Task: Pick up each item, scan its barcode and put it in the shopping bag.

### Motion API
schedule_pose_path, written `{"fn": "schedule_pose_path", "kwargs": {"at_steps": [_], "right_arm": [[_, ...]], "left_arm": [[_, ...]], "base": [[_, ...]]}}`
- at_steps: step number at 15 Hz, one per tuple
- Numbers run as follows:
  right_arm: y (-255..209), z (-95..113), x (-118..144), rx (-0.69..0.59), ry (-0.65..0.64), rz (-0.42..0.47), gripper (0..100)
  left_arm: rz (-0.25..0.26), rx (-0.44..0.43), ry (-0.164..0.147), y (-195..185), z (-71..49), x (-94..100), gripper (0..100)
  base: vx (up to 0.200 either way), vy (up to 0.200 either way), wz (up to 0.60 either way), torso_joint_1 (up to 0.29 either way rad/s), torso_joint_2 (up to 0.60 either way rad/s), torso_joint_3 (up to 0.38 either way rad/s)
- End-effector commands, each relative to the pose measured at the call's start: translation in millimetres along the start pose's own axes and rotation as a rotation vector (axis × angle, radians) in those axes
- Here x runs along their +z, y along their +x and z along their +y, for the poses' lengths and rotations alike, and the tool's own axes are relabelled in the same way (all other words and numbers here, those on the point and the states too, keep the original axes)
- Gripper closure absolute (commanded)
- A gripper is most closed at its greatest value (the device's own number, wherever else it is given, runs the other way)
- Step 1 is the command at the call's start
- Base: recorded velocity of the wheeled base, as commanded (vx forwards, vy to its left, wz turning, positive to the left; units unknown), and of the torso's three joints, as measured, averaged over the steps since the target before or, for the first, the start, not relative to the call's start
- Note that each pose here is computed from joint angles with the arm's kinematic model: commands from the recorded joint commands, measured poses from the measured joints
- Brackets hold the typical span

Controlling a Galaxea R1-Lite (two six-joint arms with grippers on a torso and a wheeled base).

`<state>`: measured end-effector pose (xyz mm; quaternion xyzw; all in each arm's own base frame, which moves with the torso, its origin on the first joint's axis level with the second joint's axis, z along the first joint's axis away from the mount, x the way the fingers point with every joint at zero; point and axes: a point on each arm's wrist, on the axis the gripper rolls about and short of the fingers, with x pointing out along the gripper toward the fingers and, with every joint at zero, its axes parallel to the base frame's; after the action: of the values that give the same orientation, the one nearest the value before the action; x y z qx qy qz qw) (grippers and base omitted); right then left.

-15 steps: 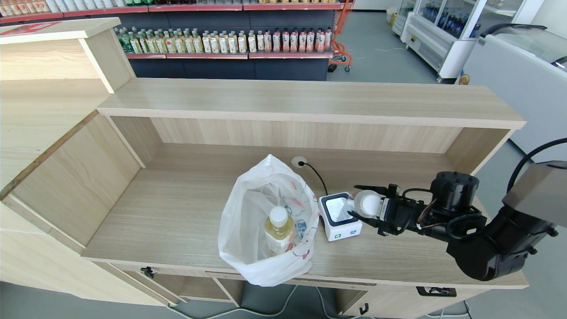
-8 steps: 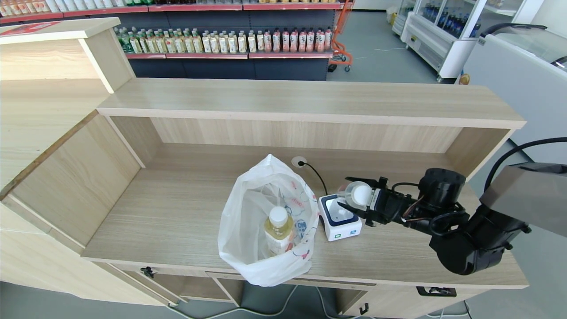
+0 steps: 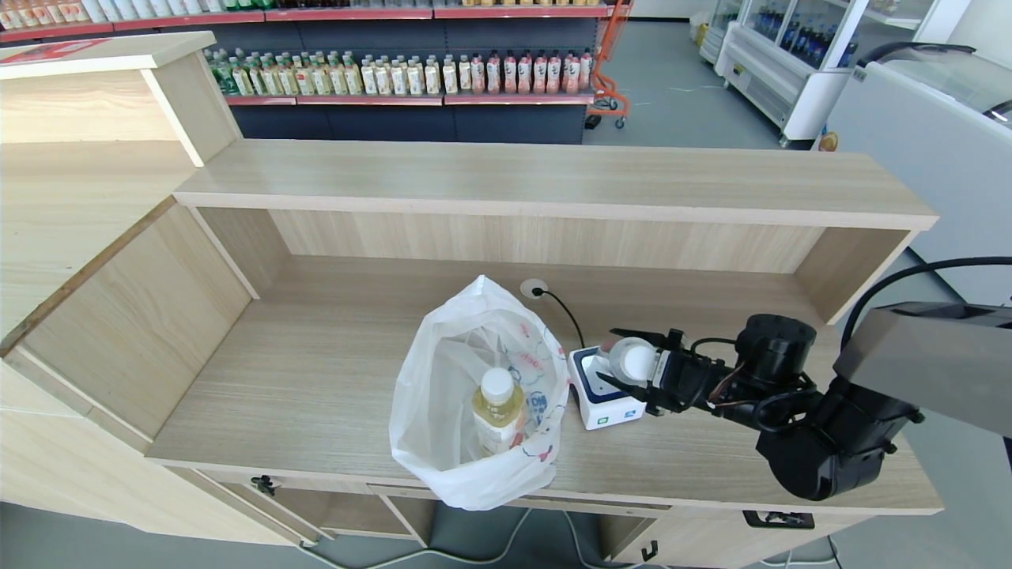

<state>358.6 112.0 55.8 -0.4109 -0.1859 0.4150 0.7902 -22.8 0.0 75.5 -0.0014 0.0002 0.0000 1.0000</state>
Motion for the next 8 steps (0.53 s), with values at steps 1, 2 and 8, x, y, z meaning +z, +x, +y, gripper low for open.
{"fn": "schedule_pose_path", "kwargs": {"at_steps": [1,2,8], "right_arm": [[1,3,-3,0.010,0.010,0.008,100],[1,3,-3,0.009,0.010,0.007,100],[-13,-58,51,-0.198,0.127,-0.114,100]], "left_arm": [[0.000,0.000,0.000,0,0.0,0.0,0],[0.000,0.000,0.000,0,0.0,0.0,0],[0.000,0.000,0.000,0,0.0,0.0,0]], "base": [[0.000,0.000,0.00,0.000,0.00,0.000],[0.000,0.000,0.00,0.000,0.00,0.000],[0.000,0.000,0.00,0.000,0.00,0.000]]}}
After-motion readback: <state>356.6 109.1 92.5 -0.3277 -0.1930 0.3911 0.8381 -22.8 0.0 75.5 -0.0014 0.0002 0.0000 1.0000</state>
